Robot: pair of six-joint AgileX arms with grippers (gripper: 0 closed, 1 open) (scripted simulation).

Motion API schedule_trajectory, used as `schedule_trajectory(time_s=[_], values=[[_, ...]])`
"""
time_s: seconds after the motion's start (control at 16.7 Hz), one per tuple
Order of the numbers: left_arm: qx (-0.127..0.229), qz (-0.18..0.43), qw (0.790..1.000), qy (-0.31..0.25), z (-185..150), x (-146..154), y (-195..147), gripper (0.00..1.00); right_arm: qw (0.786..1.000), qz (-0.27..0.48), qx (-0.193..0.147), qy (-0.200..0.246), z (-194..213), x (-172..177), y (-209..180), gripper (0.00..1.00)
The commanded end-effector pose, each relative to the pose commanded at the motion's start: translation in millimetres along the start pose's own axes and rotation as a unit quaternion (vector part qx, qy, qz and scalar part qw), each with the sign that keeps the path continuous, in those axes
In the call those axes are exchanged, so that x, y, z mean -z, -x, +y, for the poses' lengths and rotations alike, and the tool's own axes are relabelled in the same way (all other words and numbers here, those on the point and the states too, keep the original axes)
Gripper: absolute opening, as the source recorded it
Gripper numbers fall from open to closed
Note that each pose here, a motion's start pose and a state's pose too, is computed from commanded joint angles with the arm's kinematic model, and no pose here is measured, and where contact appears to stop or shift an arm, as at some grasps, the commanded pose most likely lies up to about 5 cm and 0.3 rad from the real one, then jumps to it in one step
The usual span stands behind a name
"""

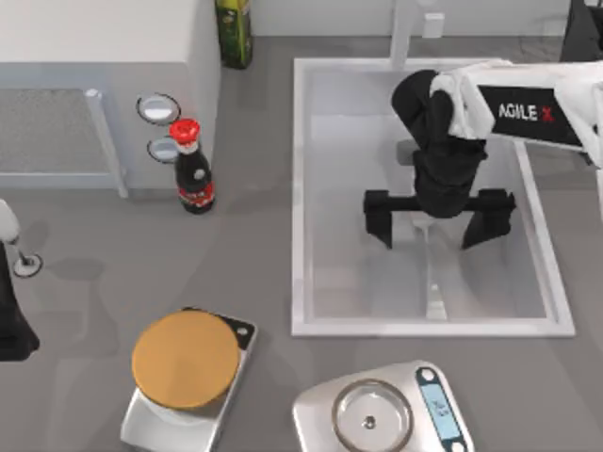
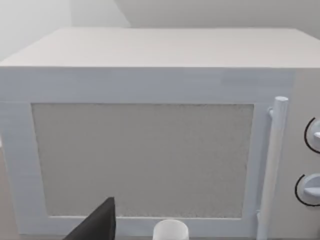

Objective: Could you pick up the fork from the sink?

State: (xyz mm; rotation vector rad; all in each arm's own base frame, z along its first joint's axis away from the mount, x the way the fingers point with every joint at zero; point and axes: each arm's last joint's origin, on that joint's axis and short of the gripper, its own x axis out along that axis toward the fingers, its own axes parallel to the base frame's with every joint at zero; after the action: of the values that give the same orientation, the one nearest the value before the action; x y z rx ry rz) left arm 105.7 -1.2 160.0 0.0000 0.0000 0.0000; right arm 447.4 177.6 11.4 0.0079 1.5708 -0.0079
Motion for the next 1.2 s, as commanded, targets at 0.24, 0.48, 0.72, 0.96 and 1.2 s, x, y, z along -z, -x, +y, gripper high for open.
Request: schedule_trajectory(time_s=[0.24, 0.48, 0.72, 0.96, 1.2], values=[[0.0, 0.0, 1.0, 0.0, 0.0, 0.0, 0.0, 1.0, 1.0, 0.0, 0.0, 0.0, 0.0, 0.0, 0.0, 0.7], [0.0, 0.0, 1.0, 0.0, 0.0, 0.0, 0.0, 1.0, 1.0, 0.0, 0.0, 0.0, 0.0, 0.0, 0.0, 0.4], [0.0, 0.0, 1.0, 0.0, 0.0, 0.0, 0.0, 1.0, 1.0, 0.0, 0.0, 0.0, 0.0, 0.0, 0.0, 0.1], [0.0, 0.0, 1.0, 0.0, 0.0, 0.0, 0.0, 1.0, 1.0, 0.0, 0.0, 0.0, 0.0, 0.0, 0.0, 0.0], [0.0, 0.0, 1.0, 0.0, 0.0, 0.0, 0.0, 1.0, 1.0, 0.0, 0.0, 0.0, 0.0, 0.0, 0.0, 0.0]])
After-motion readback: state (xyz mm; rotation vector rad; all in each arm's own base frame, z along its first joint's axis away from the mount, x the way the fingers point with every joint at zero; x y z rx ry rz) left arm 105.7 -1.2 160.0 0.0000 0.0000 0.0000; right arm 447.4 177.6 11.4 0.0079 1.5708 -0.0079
